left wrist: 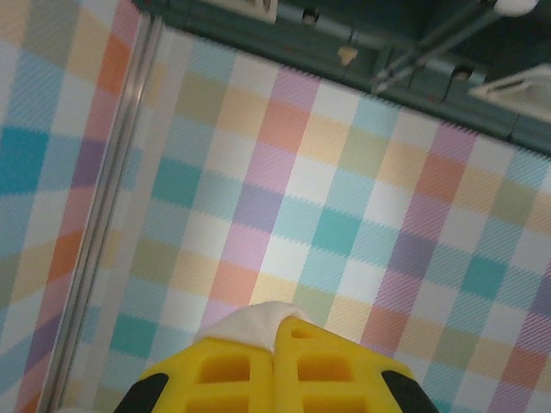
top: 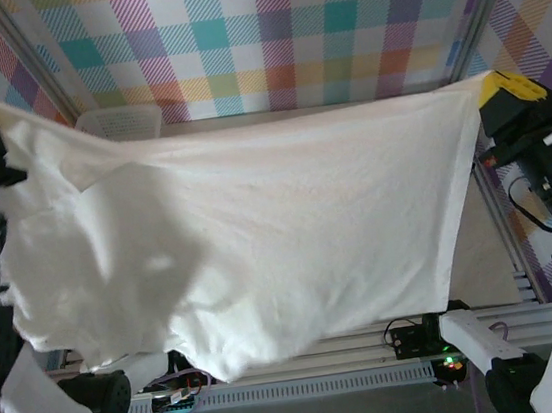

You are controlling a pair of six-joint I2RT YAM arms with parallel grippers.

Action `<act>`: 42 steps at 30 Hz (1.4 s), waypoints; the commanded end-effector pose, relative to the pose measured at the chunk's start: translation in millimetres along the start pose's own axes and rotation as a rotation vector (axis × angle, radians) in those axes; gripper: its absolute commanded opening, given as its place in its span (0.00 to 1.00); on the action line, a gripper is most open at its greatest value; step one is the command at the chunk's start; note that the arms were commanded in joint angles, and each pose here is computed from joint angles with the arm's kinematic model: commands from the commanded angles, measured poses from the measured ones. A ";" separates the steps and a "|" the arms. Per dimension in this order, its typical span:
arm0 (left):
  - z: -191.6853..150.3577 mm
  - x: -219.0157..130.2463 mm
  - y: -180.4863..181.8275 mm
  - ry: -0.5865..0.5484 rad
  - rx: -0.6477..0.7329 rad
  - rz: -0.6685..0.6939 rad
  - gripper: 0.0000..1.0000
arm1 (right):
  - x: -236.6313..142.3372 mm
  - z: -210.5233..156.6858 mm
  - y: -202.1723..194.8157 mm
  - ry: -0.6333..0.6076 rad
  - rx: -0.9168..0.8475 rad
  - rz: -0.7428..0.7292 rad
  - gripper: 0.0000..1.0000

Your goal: Fold the inside-out t-shirt

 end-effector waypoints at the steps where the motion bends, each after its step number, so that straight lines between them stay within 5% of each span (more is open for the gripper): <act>1: -50.5 64.5 2.8 0.122 0.021 0.039 0.00 | 47.6 -25.8 -25.9 0.083 0.003 -0.040 0.00; 8: -206.1 181.9 8.5 0.388 0.045 0.077 0.00 | 154.4 -117.4 -97.2 0.270 0.069 -0.128 0.00; 14: -420.2 294.9 12.2 0.717 0.049 0.058 0.03 | 287.5 -264.3 -191.4 0.481 0.158 -0.223 0.00; 19: -532.0 358.1 1.1 0.818 -0.028 -0.015 0.23 | 378.6 -389.4 -258.9 0.676 0.240 -0.308 0.18; 22: -535.8 368.6 -5.5 0.752 -0.083 -0.058 0.50 | 397.1 -423.1 -276.7 0.753 0.227 -0.353 0.29; 27: -525.0 349.9 -23.5 0.830 -0.142 -0.115 0.69 | 372.3 -435.6 -261.9 0.899 0.118 -0.405 0.40; 31: -493.2 306.9 -47.3 0.909 -0.208 -0.158 0.72 | 307.0 -442.4 -232.1 0.999 0.103 -0.408 0.43; 35: -486.1 227.3 -69.7 1.009 -0.320 -0.154 0.72 | 207.8 -449.7 -214.6 1.093 0.225 -0.478 0.46; 42: -524.9 68.9 -71.9 1.193 -0.372 -0.141 0.72 | 56.2 -474.0 -227.6 1.244 0.343 -0.734 0.49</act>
Point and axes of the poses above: each hand's point on the last joint's axis, 136 mm out from that joint toward the fingers, its own x axis out along the fingers, its own y axis along the line the jaws close on, z = x × y, the point moved 4 cm from there along -x, back along the fingers, and after that the axes turned 11 degrees about x, right-handed, at the moved point
